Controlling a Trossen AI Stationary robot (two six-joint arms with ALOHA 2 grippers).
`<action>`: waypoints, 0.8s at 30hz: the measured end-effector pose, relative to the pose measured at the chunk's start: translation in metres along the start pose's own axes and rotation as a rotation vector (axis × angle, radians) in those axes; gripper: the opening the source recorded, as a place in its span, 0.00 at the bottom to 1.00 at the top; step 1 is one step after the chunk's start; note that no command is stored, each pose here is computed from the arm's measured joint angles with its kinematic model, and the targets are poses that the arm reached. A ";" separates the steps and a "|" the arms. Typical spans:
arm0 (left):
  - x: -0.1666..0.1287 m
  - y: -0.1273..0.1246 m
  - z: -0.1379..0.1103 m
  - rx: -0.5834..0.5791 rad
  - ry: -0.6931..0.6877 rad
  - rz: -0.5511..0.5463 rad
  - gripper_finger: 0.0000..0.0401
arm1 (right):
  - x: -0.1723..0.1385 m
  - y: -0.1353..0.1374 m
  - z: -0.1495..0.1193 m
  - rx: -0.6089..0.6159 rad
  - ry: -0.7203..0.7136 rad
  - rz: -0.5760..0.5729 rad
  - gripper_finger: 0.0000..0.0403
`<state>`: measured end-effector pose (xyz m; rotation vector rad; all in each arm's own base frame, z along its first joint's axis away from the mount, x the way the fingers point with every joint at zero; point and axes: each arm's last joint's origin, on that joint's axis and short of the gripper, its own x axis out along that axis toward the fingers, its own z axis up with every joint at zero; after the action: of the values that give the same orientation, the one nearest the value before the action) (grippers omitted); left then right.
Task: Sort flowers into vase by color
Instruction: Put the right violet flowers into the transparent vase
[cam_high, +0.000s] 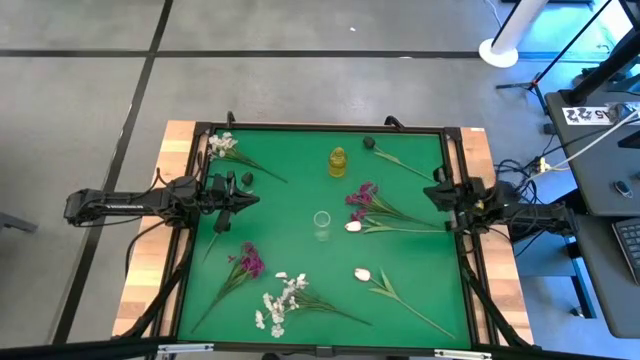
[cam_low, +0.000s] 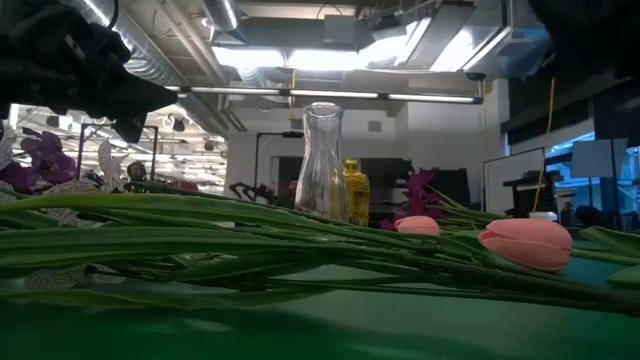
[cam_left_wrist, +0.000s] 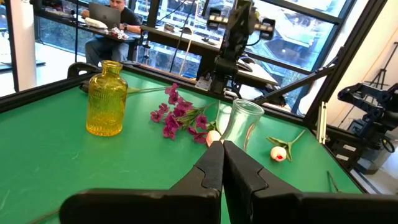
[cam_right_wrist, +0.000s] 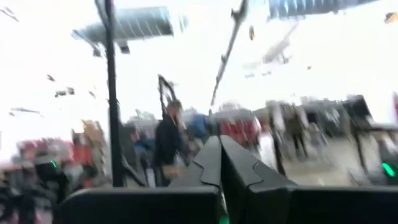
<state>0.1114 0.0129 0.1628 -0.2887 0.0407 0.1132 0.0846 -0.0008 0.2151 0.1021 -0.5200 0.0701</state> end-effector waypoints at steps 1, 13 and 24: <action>0.000 0.000 0.000 0.000 0.000 0.001 0.00 | 0.000 0.001 0.002 -0.008 -0.008 0.019 0.00; 0.000 0.000 0.000 0.000 0.000 0.000 0.00 | 0.041 0.000 0.058 -0.105 0.372 -0.197 0.00; 0.000 0.000 0.000 0.020 -0.001 0.000 0.00 | 0.100 -0.002 0.072 -0.085 0.994 -0.229 0.01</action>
<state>0.1113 0.0129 0.1630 -0.2684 0.0403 0.1127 0.1361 -0.0069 0.3268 0.0333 0.4822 -0.1253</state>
